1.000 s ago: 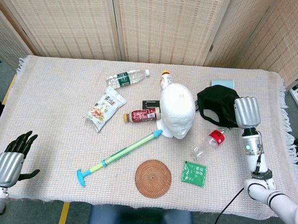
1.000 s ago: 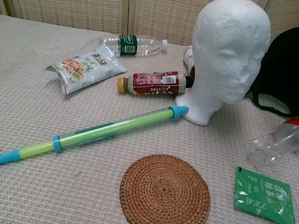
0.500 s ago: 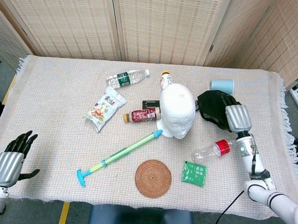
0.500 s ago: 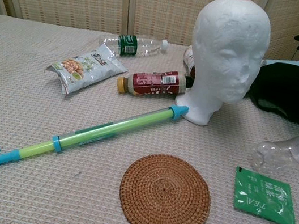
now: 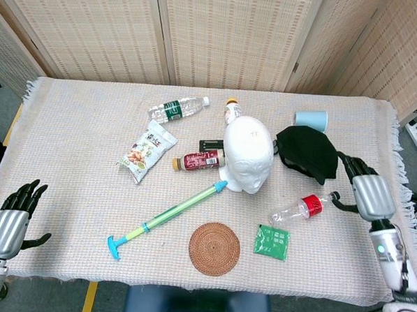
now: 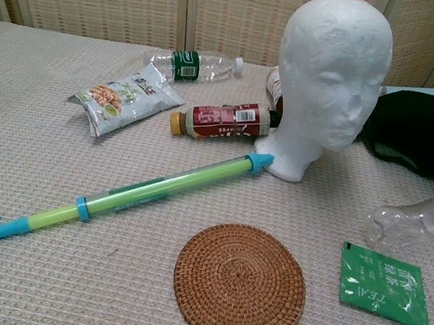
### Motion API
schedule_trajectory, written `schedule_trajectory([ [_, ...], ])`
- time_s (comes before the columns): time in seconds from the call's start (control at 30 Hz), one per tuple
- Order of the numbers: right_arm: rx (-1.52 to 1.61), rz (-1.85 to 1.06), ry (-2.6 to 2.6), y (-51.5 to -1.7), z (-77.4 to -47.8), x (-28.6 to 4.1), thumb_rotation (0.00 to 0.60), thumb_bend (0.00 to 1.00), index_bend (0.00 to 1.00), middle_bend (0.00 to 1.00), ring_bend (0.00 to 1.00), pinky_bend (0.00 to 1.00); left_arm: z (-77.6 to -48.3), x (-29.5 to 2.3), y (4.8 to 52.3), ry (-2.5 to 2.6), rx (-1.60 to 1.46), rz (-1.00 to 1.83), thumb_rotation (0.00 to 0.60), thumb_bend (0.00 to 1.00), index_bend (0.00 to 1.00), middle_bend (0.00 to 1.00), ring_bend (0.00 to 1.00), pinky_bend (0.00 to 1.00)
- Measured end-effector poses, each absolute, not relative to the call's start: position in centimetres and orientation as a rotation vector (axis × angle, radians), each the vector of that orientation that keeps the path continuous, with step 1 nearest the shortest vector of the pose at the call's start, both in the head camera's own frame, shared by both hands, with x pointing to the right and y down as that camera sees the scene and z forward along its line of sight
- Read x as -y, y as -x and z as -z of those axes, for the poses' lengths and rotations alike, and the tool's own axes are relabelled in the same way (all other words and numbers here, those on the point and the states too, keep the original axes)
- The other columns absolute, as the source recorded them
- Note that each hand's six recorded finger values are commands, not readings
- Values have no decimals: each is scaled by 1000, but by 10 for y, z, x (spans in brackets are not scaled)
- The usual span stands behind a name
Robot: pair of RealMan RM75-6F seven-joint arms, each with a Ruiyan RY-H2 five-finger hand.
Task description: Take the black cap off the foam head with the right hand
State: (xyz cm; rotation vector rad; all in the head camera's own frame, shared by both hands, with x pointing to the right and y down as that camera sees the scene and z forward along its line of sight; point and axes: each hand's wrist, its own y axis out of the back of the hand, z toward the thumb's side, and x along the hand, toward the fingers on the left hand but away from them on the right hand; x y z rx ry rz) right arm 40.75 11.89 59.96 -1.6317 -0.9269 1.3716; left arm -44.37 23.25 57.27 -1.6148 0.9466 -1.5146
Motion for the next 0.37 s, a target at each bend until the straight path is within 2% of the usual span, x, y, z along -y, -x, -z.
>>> schedule_trajectory([
  [0.2, 939, -1411, 1627, -425, -569, -179, 600, 0, 64, 199, 170, 351, -570, -236, 446, 1604, -953, 1521, 600, 134, 56, 55, 61, 184],
  [0.37, 963, -1457, 1623, -434, -557, -213, 600, 14, 82, 205, 170, 350, -567, -240, 447, 1596, -965, 1525, 600, 133, 56, 55, 61, 184],
])
